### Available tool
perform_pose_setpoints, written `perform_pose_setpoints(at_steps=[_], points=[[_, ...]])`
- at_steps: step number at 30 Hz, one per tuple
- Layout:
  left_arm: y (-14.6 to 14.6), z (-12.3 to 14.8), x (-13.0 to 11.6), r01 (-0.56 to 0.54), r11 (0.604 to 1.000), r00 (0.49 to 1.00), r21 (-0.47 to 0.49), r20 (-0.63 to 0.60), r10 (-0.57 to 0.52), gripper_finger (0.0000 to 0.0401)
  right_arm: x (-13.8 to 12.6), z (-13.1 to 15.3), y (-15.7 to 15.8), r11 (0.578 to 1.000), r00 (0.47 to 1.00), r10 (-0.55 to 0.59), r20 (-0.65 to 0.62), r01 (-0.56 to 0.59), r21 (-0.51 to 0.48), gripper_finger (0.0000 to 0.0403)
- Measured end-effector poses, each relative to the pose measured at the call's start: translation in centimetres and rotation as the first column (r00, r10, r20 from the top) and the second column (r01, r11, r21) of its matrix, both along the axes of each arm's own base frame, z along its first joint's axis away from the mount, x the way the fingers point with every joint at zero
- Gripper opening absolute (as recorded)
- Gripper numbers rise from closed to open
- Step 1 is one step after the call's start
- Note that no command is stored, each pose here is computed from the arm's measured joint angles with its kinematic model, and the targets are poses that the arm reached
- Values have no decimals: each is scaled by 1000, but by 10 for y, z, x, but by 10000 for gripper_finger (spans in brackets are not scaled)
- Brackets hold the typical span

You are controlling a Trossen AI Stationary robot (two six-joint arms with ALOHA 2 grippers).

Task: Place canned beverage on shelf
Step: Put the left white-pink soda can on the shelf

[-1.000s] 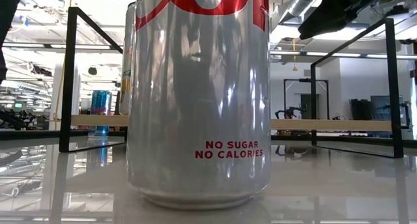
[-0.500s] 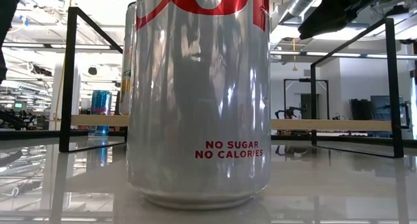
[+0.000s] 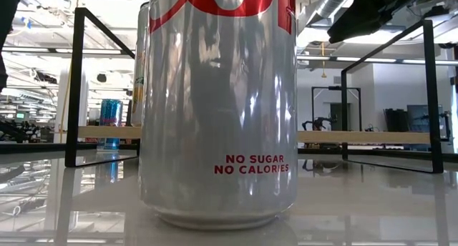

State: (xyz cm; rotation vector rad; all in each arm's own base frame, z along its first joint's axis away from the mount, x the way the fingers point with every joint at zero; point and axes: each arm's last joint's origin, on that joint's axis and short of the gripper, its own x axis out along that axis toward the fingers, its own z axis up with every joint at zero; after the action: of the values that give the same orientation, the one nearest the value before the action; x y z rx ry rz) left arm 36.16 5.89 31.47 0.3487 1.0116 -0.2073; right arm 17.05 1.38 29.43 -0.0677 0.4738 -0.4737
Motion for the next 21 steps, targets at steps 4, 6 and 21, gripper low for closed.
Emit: perform_pose_setpoints(at_steps=[4, 6, 21], points=[[0, 0, 0, -6, 1000, 1000, -4, 1, 6, 247, 0, 0, 0, 1000, 1000, 0, 1, 0, 0, 324], [0, 0, 0, -7, 1000, 1000, -4, 4, 7, 249, 0, 0, 0, 1000, 1000, 0, 1, 0, 0, 324], [-1, 2, 4, -22, 1000, 999, -9, 44, 22, 262, 0, 0, 0, 1000, 1000, 0, 1, 0, 0, 324]])
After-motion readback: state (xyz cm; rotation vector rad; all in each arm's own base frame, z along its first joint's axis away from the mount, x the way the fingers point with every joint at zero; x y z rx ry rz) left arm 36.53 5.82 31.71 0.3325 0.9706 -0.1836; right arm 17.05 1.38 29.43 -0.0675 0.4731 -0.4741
